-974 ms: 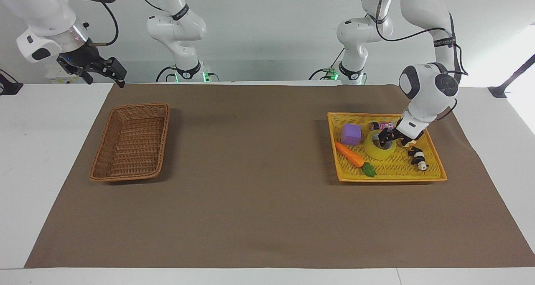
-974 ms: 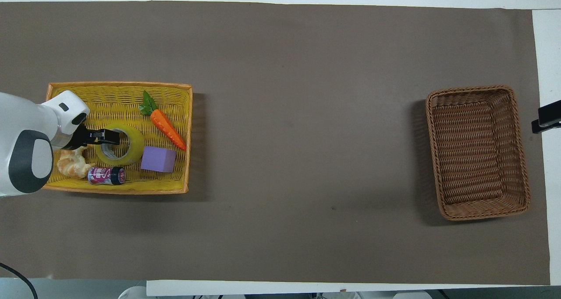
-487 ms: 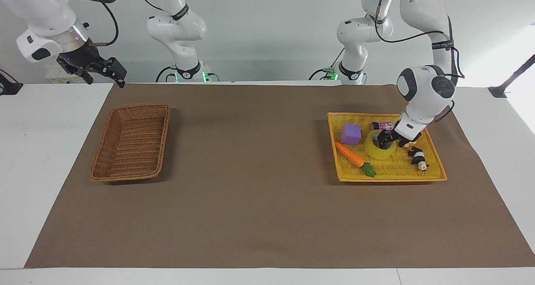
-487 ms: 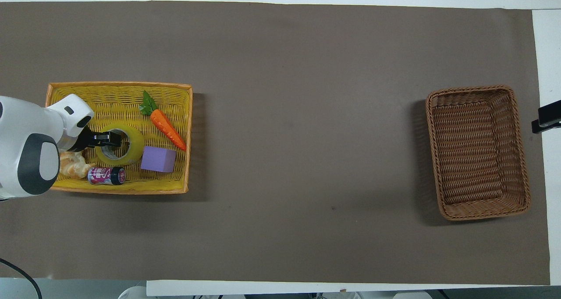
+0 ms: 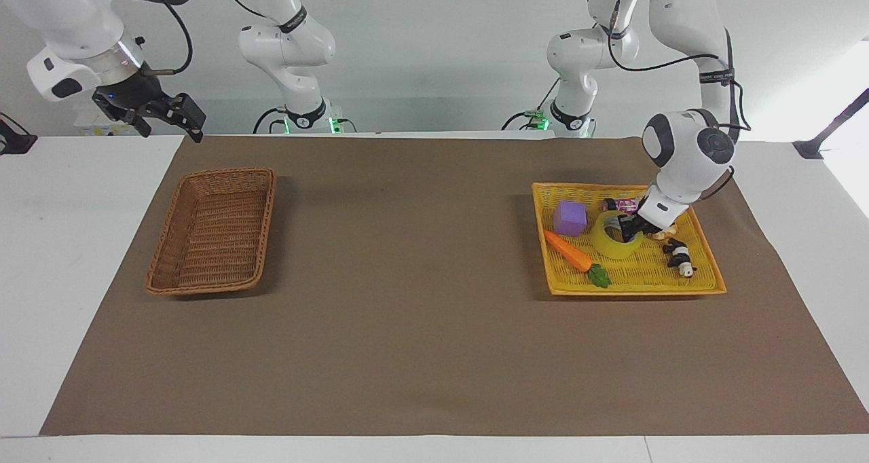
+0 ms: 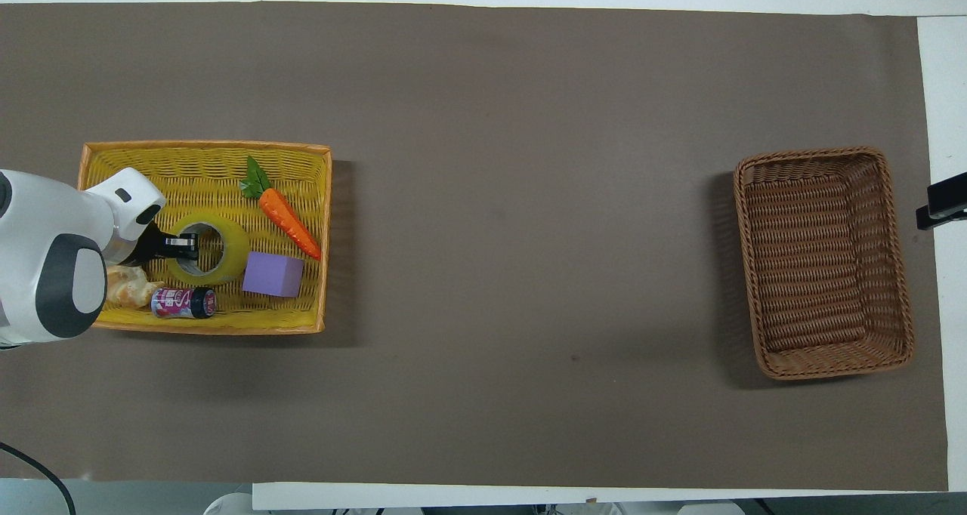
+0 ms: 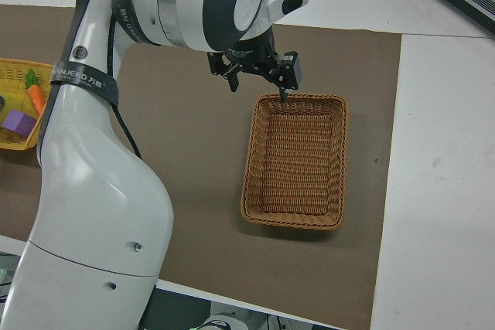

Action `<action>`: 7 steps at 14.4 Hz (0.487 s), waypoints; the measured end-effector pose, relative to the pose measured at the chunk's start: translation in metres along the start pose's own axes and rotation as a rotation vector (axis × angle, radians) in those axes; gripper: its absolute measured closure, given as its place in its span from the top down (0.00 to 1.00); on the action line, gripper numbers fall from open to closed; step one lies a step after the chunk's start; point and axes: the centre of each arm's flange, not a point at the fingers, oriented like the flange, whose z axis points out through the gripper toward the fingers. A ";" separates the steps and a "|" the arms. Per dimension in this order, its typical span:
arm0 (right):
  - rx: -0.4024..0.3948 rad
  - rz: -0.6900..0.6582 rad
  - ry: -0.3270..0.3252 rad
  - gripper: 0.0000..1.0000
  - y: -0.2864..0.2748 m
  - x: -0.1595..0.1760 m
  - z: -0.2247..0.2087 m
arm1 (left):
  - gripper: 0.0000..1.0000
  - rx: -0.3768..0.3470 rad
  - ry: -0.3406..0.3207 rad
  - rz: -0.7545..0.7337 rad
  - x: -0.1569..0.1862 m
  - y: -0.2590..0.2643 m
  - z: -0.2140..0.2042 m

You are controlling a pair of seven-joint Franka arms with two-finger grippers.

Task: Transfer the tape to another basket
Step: 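Close the left gripper on the tape roll's rim, then lift the tape roll with the left gripper toward the table's middle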

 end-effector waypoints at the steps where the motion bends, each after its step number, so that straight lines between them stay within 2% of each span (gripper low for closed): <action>1: 0.000 0.000 0.000 1.00 0.000 0.000 0.000 | 0.21 0.000 0.002 -0.001 0.004 -0.001 -0.006; 3: 0.000 0.000 0.000 1.00 0.000 0.000 0.000 | 0.21 -0.003 -0.012 0.003 0.022 0.001 -0.042; 5: 0.000 0.000 0.000 1.00 0.000 0.000 0.000 | 0.21 -0.008 -0.009 0.017 0.044 0.008 -0.099; 7: 0.000 0.000 0.000 1.00 0.000 0.000 0.000 | 0.21 -0.064 0.011 0.005 0.057 0.030 -0.149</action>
